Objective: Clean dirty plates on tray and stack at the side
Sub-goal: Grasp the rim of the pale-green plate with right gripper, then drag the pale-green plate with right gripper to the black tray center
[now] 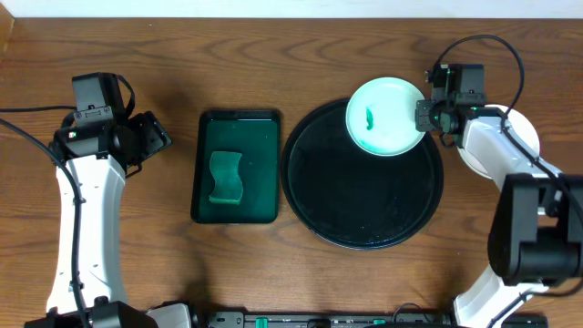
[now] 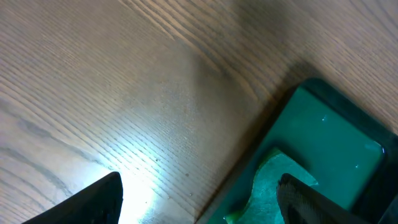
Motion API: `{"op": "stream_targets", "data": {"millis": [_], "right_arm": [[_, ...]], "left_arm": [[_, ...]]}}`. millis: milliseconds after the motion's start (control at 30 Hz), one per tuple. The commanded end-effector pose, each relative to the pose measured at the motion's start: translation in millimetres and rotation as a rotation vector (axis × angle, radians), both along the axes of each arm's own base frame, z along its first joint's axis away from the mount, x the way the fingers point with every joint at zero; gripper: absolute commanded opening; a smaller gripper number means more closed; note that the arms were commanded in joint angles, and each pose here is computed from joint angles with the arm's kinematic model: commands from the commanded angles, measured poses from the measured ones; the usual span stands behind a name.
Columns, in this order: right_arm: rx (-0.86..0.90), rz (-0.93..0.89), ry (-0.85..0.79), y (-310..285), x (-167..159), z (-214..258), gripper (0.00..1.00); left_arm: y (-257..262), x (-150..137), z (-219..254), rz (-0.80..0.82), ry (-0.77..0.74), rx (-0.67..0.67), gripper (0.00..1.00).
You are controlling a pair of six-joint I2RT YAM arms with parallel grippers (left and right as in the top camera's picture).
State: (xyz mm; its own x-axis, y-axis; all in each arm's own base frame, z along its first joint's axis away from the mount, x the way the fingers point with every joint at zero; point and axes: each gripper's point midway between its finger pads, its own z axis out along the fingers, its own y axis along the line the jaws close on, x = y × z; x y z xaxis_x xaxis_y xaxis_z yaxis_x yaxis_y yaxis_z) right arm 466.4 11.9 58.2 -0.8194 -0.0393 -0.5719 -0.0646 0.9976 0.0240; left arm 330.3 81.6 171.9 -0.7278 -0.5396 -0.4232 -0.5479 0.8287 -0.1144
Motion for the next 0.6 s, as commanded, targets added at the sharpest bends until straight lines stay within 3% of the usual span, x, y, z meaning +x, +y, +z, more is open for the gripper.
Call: {"op": "stream_targets", "data": {"millis": [0, 233, 567], "right_arm": [[0.054, -0.003, -0.086, 10.1, -4.1, 51.3, 0.01], [0.129, -0.099, 0.057, 11.8, -53.2, 63.7, 0.01], [0.265, -0.022, 0.300, 44.0, -104.4, 27.4, 0.02]], "left_arm": [[2.8, 0.7, 3.8, 0.008, -0.006, 0.009, 0.80], [2.8, 0.7, 3.8, 0.008, -0.006, 0.009, 0.79], [2.8, 0.7, 3.8, 0.008, -0.006, 0.009, 0.80]]}}
